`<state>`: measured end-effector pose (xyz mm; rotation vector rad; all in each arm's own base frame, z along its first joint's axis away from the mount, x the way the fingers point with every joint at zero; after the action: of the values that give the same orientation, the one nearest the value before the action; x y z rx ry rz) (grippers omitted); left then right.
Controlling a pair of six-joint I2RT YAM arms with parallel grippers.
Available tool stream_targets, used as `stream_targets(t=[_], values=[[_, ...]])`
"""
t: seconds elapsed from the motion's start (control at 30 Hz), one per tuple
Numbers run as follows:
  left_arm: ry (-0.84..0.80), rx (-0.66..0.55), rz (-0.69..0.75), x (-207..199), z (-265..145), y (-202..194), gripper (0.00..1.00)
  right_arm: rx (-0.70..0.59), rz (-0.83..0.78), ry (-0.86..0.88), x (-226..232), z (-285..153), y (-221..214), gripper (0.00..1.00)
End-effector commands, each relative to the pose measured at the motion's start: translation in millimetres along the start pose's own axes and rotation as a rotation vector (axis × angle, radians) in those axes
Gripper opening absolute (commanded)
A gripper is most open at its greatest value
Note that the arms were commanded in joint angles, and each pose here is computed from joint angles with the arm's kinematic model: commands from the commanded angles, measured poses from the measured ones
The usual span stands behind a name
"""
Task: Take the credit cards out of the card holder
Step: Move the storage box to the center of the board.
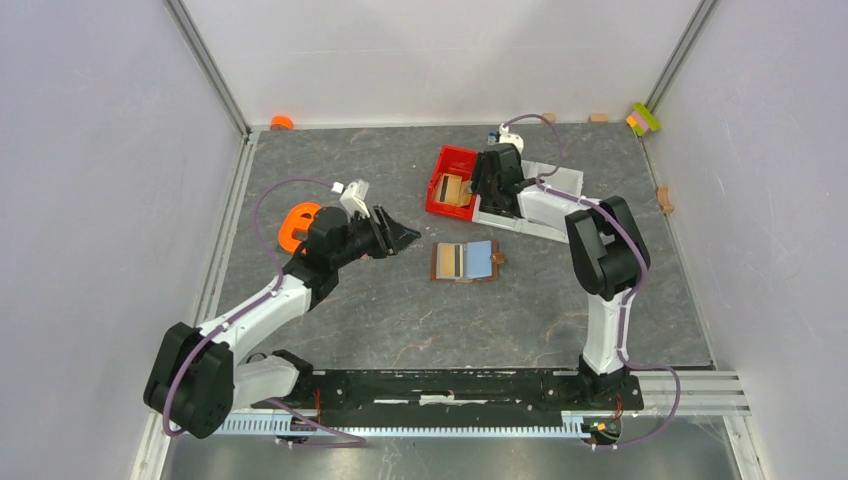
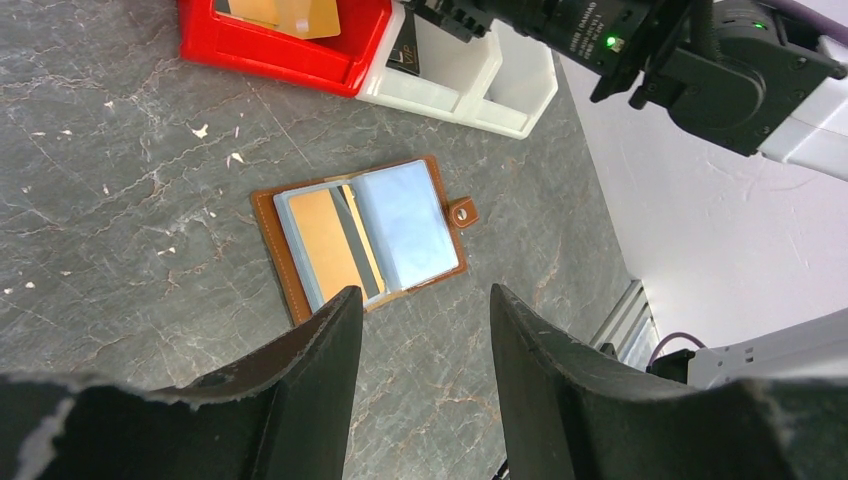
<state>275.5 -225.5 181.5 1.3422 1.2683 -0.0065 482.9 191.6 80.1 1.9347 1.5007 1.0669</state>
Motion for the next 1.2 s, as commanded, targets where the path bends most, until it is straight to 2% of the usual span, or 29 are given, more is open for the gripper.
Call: stream_targets(t=[0.0, 0.2, 0.27, 0.6, 0.8, 0.93, 1.0, 1.03, 1.1, 1.17], values=[[-0.008, -0.054, 0.069, -7, -5, 14, 0.57, 0.023, -0.024, 0.044, 20, 2, -6, 0.63], [0.011, -0.072, 0.085, -7, -10, 18, 0.57, 0.051, -0.103, 0.156, 50, -22, -38, 0.38], [0.024, -0.083, 0.093, -6, -13, 21, 0.57, 0.057, -0.137, 0.194, 63, -31, -47, 0.33], [0.101, -0.189, 0.125, 1, -33, 32, 0.56, 0.077, -0.303, 0.360, 145, -61, -98, 0.33], [0.116, -0.224, 0.133, 1, -40, 37, 0.56, 0.032, -0.413, 0.530, 200, -75, -111, 0.39], [0.120, -0.218, 0.133, 3, -38, 36, 0.56, 0.010, -0.470, 0.548, 225, -77, -104, 0.52], [0.126, -0.220, 0.135, 4, -39, 36, 0.57, -0.010, -0.459, 0.544, 225, -82, -96, 0.65], [0.130, -0.225, 0.133, 4, -40, 36, 0.58, -0.029, -0.450, 0.547, 225, -88, -90, 0.68], [0.152, -0.238, 0.122, 8, -42, 37, 0.68, -0.055, -0.442, 0.531, 216, -97, -83, 0.74], [0.177, -0.255, 0.118, 12, -45, 38, 0.75, -0.082, -0.436, 0.528, 210, -109, -74, 0.75]])
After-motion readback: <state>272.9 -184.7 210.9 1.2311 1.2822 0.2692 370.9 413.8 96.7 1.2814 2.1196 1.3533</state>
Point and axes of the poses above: each gripper's point midway between its finger pads, its own z axis out along the fingers, its own x axis along the line the jaws close on, y = z × x, the point moved 2 cm from there along -z, back along the fingers, and after that the axes turned 3 degrees about z, right-handed, at the moved point
